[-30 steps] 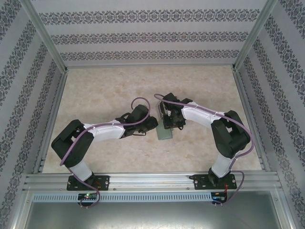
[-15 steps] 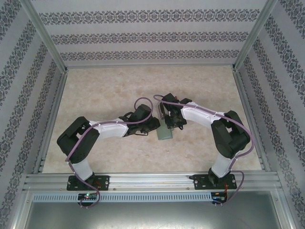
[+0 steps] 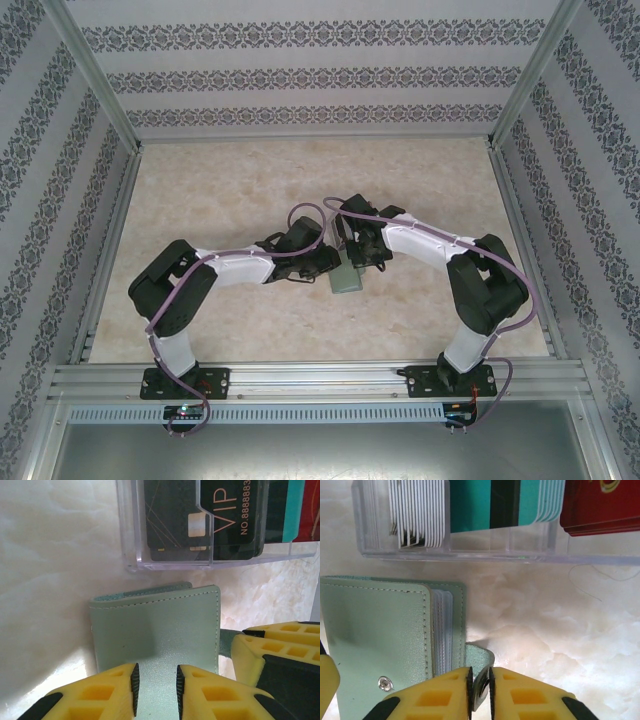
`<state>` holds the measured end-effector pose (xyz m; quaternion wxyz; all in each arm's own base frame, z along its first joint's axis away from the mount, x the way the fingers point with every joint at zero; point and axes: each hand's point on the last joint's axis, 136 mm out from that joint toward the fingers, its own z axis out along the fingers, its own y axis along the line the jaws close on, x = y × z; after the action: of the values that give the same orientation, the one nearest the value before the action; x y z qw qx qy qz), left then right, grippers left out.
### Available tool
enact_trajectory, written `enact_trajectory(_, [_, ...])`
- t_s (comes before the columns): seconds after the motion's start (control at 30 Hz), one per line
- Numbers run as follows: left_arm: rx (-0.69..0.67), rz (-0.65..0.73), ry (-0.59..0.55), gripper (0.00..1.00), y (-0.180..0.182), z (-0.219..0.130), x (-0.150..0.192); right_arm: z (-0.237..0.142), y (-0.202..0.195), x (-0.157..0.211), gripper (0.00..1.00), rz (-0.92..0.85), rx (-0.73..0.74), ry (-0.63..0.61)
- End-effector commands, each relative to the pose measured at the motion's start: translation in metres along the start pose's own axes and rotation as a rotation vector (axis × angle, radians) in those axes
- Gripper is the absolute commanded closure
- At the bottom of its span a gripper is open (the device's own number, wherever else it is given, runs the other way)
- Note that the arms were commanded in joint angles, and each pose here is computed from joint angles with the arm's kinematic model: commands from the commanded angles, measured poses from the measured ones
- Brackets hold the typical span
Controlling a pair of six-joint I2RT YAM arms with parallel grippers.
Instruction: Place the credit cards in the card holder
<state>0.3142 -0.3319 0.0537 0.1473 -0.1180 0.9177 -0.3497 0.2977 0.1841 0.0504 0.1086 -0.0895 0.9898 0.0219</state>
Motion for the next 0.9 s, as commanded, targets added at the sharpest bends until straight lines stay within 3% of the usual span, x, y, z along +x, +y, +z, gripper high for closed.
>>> enact_trajectory(0.0, [0.001, 0.014, 0.012, 0.71, -0.002, 0.004, 0.000, -0.012, 0.000, -0.003, 0.88, -0.007, 0.010, -0.020])
enact_trajectory(0.3, [-0.025, 0.014, 0.043, 0.73, 0.006, 0.015, 0.006, -0.019, 0.011, -0.004, 1.00, 0.017, -0.087, -0.021])
enact_trajectory(0.57, [-0.041, 0.009, 0.063, 0.75, 0.012, 0.026, 0.011, -0.014, 0.037, -0.003, 0.94, 0.067, -0.314, 0.033])
enact_trajectory(0.73, [-0.043, 0.000, 0.059, 0.76, 0.014, 0.027, 0.011, -0.002, 0.039, 0.000, 0.93, 0.092, -0.340, 0.070])
enact_trajectory(0.87, [-0.033, -0.003, 0.053, 0.76, 0.012, 0.026, 0.011, 0.004, 0.034, 0.002, 0.85, 0.109, -0.333, 0.081])
